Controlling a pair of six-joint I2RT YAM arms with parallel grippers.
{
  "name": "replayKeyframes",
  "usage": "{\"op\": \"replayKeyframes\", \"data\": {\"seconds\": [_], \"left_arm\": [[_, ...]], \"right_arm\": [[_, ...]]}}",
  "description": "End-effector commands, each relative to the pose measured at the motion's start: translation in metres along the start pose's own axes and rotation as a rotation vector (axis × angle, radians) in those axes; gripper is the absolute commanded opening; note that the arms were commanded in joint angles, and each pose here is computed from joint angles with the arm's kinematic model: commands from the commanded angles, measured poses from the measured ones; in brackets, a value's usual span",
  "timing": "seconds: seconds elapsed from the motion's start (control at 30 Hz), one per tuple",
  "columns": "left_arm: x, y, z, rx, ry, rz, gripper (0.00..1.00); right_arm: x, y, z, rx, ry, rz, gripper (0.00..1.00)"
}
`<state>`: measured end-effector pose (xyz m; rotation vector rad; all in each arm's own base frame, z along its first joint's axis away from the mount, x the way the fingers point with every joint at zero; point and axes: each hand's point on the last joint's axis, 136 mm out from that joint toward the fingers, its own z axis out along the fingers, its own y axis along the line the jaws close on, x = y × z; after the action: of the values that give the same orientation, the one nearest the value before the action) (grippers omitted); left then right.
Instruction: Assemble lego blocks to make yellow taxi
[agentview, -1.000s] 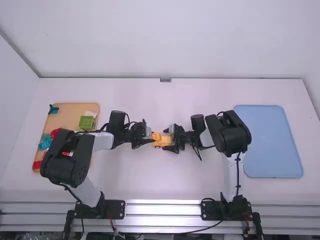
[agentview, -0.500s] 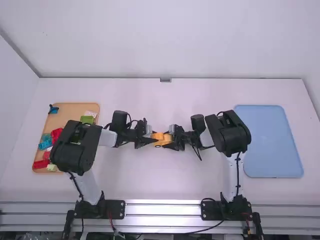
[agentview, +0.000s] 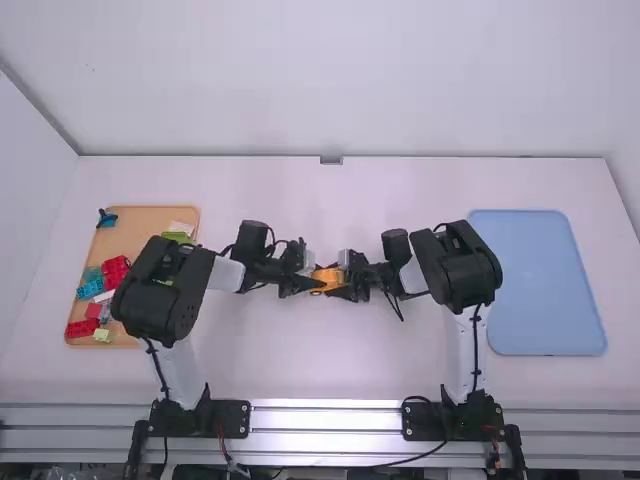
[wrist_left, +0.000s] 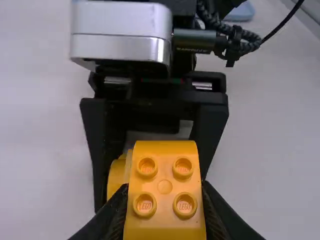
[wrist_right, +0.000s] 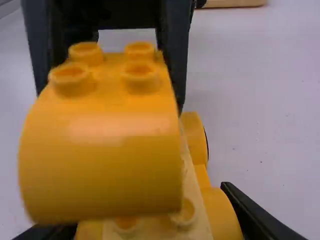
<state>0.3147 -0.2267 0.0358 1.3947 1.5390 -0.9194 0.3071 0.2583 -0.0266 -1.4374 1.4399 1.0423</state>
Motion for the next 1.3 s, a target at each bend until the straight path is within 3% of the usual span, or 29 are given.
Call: {"op": "replayKeyframes", "data": {"seconds": [0.0, 0.47, 0.93, 1.27], "left_arm": [[0.009, 0.0, 0.007, -0.014, 0.049, -0.015, 0.02], [0.026, 0.023, 0.001, -0.139, 0.145, -0.064, 0.02], [0.028, 0.015, 0.0, -0.105, 0.138, -0.103, 0.02], [0.02, 0.004, -0.005, -0.042, 0.058, -0.054, 0.02]], "right_arm": [[0.004, 0.001, 0.002, -0.01, 0.0, 0.001, 0.56], [0.004, 0.001, 0.002, -0.011, 0.003, 0.008, 0.56], [0.004, 0.001, 0.002, -0.011, 0.003, 0.007, 0.55], [0.004, 0.001, 0.002, -0.01, 0.003, 0.006, 0.55]]}}
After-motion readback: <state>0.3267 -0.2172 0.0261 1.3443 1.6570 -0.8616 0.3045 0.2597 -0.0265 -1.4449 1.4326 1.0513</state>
